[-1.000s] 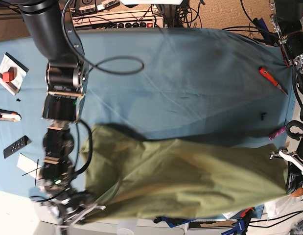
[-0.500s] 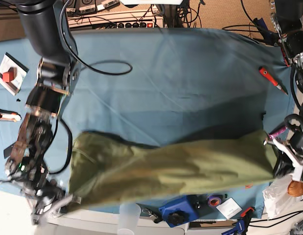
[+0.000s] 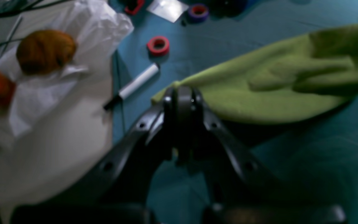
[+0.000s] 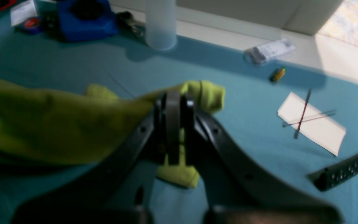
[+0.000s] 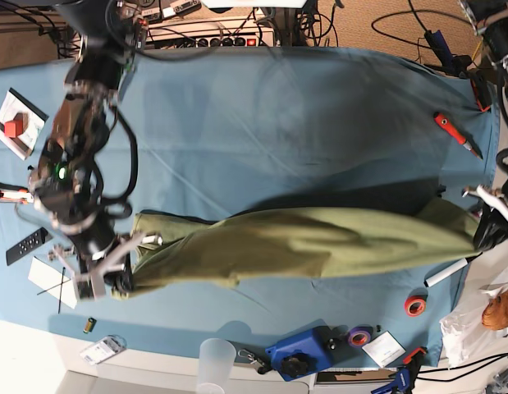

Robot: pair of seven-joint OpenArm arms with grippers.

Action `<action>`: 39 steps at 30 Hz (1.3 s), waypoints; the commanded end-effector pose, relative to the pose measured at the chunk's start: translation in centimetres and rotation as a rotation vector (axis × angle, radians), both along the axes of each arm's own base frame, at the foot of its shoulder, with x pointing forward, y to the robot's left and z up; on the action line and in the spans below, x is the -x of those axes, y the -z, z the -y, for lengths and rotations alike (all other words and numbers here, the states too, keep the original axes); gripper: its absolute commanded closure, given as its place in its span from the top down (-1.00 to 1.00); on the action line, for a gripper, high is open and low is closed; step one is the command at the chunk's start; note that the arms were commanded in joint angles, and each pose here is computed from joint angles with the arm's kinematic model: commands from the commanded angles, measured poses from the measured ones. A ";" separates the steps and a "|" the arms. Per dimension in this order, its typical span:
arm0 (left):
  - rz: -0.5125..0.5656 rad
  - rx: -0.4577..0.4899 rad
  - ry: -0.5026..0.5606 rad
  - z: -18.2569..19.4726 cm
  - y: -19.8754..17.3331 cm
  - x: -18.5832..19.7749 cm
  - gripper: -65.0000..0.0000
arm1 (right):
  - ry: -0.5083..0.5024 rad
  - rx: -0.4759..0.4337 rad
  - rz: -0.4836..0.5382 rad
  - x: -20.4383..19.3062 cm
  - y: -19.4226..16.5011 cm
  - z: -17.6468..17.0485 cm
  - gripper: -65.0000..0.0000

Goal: Layout the t-shirt on the table in an organized manner, then fold the t-shirt properly
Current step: 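Lift the shirt with both grippers and swing it flat across the table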

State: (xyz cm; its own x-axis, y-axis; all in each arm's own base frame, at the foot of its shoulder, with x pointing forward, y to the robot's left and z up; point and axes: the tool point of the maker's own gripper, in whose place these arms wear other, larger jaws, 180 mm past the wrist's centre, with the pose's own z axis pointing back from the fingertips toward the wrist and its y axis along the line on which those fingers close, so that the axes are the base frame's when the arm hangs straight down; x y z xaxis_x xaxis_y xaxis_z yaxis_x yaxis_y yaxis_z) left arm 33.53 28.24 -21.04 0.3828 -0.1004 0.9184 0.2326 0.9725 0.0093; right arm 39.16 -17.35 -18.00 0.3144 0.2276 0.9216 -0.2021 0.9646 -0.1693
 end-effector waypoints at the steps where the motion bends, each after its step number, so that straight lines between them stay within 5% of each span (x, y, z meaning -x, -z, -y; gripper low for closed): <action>1: 0.058 0.001 0.007 -0.3 -1.8 0.0 -1.00 | -0.008 0.007 0.052 0.6 -1.2 -0.1 -1.00; 11: -0.132 0.044 -0.010 -0.2 4.3 4.4 -1.00 | 0.071 0.035 -0.110 8.9 4.1 2.6 -1.00; 22: -0.349 0.139 -0.041 1.7 11.4 11.2 -1.00 | 0.012 0.017 -0.397 15.4 10.7 2.0 -1.00; 32: -0.468 0.090 -0.066 1.2 14.1 14.8 -1.00 | -0.047 0.075 -0.605 20.9 14.6 1.8 -1.00; 39: -0.551 -0.123 -0.204 -3.0 15.5 16.0 -1.00 | -0.031 0.153 -0.675 23.0 15.8 3.0 -1.00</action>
State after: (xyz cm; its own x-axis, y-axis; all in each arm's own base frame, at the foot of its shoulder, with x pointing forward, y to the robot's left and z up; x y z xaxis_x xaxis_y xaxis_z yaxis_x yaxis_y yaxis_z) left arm 16.94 30.67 -37.49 0.8385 -0.0475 0.5429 0.0377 0.9989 0.0291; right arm 15.76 -20.26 -34.53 0.8170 0.3470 0.4606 -0.3326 0.9360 -0.1151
